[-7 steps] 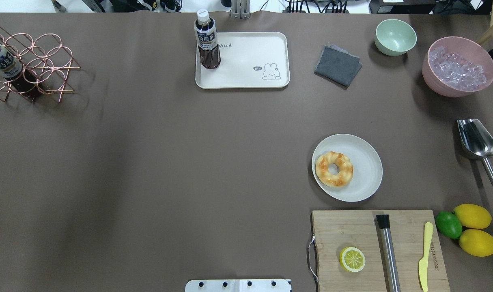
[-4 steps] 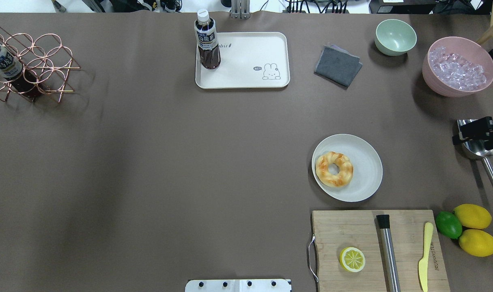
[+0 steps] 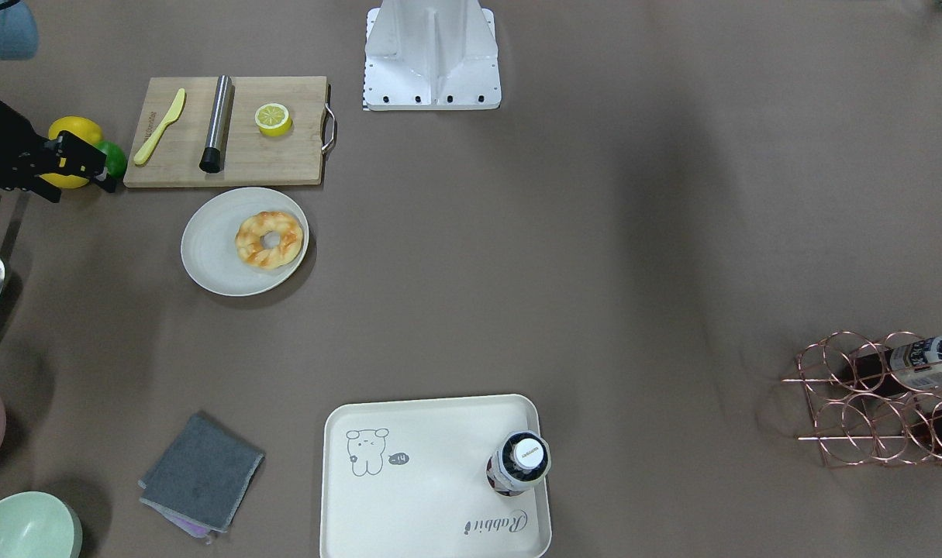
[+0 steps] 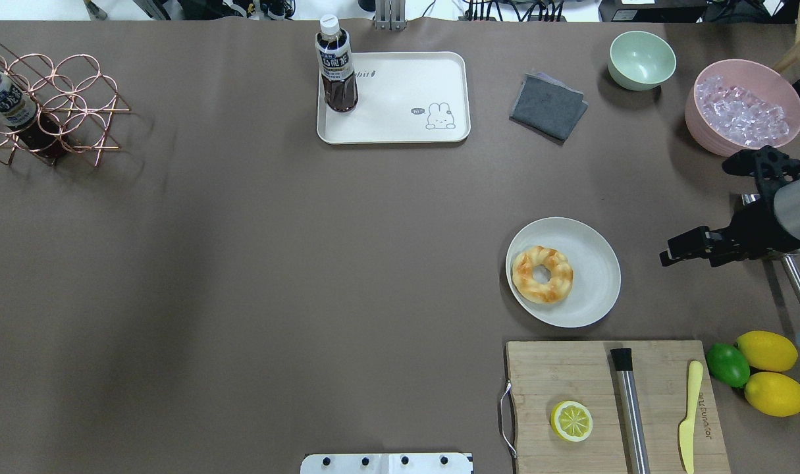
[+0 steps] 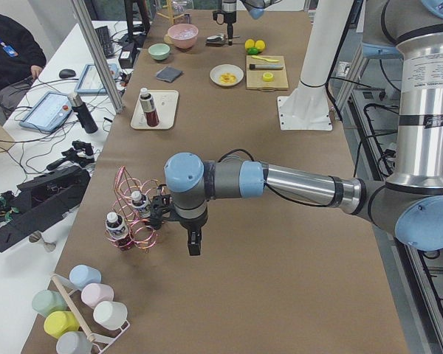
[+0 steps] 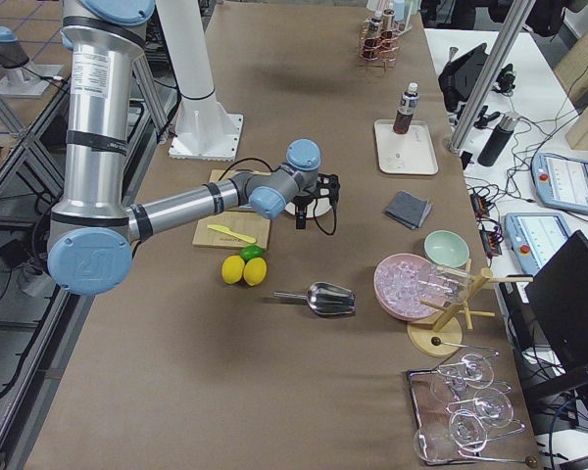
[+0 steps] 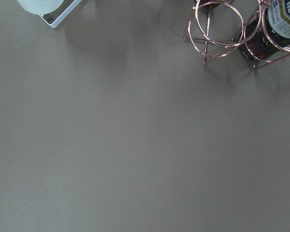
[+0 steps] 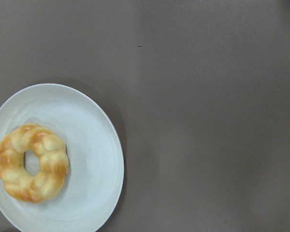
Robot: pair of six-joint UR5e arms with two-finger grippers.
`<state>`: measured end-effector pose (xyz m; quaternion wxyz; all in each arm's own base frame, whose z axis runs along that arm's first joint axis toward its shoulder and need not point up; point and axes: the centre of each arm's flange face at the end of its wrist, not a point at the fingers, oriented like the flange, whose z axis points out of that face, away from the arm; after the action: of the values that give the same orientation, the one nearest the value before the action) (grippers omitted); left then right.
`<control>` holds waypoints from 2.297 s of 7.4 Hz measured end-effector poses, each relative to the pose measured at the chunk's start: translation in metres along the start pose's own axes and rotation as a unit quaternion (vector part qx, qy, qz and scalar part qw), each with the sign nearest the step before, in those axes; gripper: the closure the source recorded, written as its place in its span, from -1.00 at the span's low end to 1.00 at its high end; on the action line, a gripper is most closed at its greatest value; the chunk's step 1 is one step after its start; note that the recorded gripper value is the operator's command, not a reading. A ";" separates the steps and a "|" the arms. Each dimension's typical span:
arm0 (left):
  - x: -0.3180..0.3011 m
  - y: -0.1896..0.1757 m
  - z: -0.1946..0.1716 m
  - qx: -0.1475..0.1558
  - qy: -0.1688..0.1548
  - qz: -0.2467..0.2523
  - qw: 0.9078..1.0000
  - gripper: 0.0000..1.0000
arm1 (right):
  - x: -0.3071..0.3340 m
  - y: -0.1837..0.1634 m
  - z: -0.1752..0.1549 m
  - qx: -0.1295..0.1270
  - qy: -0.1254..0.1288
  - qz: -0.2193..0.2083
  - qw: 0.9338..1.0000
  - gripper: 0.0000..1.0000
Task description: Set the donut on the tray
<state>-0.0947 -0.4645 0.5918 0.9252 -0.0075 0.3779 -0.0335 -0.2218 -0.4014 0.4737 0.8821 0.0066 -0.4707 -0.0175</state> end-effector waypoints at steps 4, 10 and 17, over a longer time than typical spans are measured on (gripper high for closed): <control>0.001 -0.005 -0.001 0.001 0.000 0.000 1.000 -0.96 | -0.063 -0.004 0.054 -0.006 0.003 0.031 0.999 -1.00; 0.000 -0.012 0.000 -0.001 0.000 -0.002 1.000 -0.96 | -0.048 -0.003 0.090 -0.001 -0.026 0.033 0.999 -0.88; 0.003 -0.016 -0.002 0.002 0.000 0.000 1.000 -0.96 | -0.050 -0.007 0.116 -0.007 -0.014 0.035 0.999 1.00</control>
<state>-0.0951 -0.4803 0.5889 0.9253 -0.0057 0.3777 -0.0337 -0.3461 -0.4065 0.4966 0.8755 -0.0160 -0.4828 0.0100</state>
